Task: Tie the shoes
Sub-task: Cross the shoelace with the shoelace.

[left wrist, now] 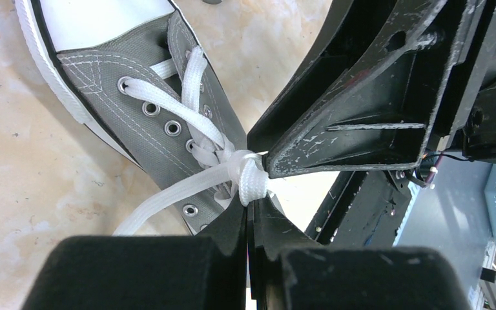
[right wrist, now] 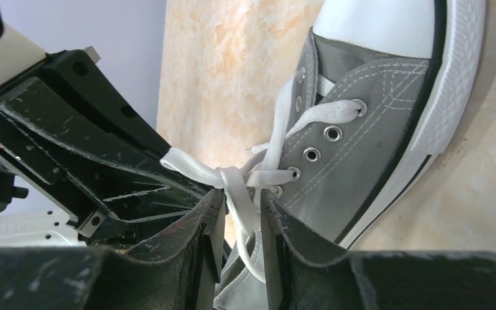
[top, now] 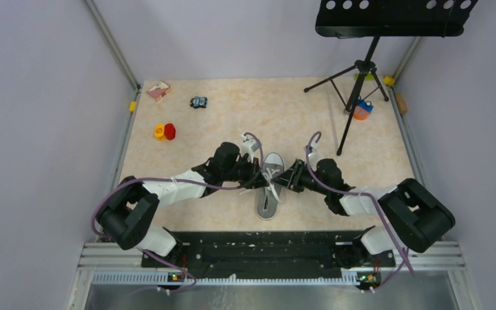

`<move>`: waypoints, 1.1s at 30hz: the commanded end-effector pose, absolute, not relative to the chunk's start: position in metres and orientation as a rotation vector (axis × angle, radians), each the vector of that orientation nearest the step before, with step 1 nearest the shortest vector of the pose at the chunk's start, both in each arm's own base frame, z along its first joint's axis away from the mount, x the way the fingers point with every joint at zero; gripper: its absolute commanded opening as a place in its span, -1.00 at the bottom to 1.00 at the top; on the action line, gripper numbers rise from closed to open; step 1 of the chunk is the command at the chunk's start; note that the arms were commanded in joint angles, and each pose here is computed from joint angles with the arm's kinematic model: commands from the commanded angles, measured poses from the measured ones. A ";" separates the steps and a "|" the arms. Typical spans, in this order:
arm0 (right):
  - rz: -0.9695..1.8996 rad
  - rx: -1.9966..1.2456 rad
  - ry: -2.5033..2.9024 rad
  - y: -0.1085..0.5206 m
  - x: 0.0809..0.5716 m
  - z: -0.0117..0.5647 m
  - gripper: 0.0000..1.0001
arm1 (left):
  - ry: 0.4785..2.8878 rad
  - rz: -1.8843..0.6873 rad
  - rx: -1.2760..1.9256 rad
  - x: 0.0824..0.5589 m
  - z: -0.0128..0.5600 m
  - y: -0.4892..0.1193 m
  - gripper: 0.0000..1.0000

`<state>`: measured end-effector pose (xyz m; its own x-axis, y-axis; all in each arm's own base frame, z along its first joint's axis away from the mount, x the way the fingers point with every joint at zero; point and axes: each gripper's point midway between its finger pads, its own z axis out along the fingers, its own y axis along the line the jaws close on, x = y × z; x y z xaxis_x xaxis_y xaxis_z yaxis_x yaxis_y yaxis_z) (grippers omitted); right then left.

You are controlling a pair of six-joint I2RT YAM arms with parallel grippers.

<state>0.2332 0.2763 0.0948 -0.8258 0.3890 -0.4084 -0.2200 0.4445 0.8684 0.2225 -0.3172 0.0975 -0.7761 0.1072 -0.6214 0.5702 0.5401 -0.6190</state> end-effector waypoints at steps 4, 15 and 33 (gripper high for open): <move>1.370 0.099 2.113 0.279 0.242 0.099 -0.49 | 2.200 -1.198 0.566 0.228 0.111 -0.322 -1.00; 1.381 0.103 2.084 0.277 0.240 0.108 -1.00 | 2.218 -1.179 0.538 0.231 0.108 -0.322 -1.00; 1.370 0.014 2.089 0.281 0.223 0.117 -1.00 | 2.236 -1.149 0.452 0.243 0.103 -0.322 -1.00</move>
<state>0.2229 0.2711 0.0977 -0.8207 0.3530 -0.4492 -0.2474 0.4890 0.8364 0.2267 -0.3169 0.0916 -0.7978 0.0792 -0.5977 0.5288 0.5683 -0.6304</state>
